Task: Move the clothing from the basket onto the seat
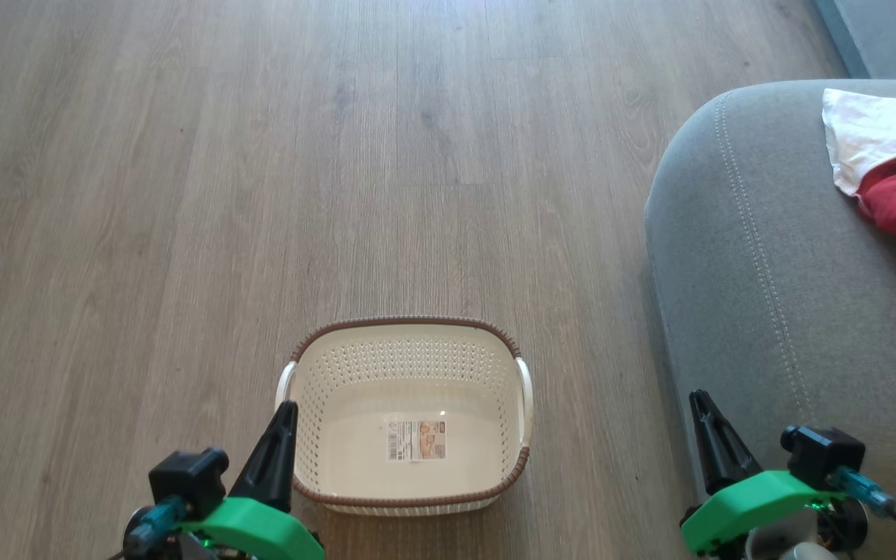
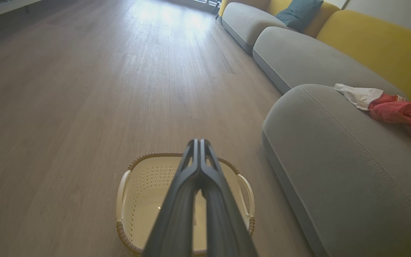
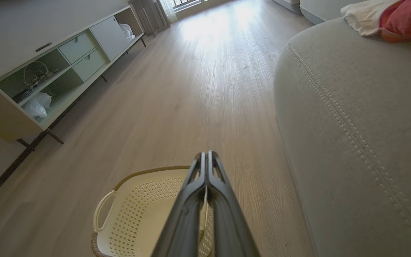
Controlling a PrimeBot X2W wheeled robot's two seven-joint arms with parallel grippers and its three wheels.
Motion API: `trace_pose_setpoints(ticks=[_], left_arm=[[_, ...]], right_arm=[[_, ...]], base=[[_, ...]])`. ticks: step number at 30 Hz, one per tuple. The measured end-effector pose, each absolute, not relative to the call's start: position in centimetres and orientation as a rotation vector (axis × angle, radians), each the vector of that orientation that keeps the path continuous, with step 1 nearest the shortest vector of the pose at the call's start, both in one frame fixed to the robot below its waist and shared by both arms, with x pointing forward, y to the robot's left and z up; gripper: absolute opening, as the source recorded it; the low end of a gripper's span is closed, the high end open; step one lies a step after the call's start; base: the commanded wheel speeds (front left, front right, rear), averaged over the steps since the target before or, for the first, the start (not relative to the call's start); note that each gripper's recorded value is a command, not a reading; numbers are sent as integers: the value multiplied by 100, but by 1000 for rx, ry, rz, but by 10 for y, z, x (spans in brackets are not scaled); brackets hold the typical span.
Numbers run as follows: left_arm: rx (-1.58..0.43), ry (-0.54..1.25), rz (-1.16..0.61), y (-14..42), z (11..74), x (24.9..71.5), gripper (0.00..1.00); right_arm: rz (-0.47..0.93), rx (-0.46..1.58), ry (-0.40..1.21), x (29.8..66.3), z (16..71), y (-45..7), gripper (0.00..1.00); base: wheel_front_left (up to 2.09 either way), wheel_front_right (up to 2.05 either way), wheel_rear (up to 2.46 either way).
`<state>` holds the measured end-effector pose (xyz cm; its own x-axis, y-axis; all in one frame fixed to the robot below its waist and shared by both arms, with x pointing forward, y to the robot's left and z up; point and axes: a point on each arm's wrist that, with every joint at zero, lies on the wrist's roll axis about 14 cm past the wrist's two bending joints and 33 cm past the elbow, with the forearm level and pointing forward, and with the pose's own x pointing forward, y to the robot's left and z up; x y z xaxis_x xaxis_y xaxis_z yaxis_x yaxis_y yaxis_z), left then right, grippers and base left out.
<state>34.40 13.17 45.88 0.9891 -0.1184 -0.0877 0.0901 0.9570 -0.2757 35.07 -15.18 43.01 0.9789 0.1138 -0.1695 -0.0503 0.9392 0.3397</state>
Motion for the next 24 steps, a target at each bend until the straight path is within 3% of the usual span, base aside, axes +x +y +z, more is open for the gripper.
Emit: trace_pose_setpoints(ticks=[24], left_arm=[[-554, 157, -29, 146, 453, 349, 0]], right_arm=[[-10, 607, 190, 354, 435, -168, 0]], base=[[0, 0, 0]])
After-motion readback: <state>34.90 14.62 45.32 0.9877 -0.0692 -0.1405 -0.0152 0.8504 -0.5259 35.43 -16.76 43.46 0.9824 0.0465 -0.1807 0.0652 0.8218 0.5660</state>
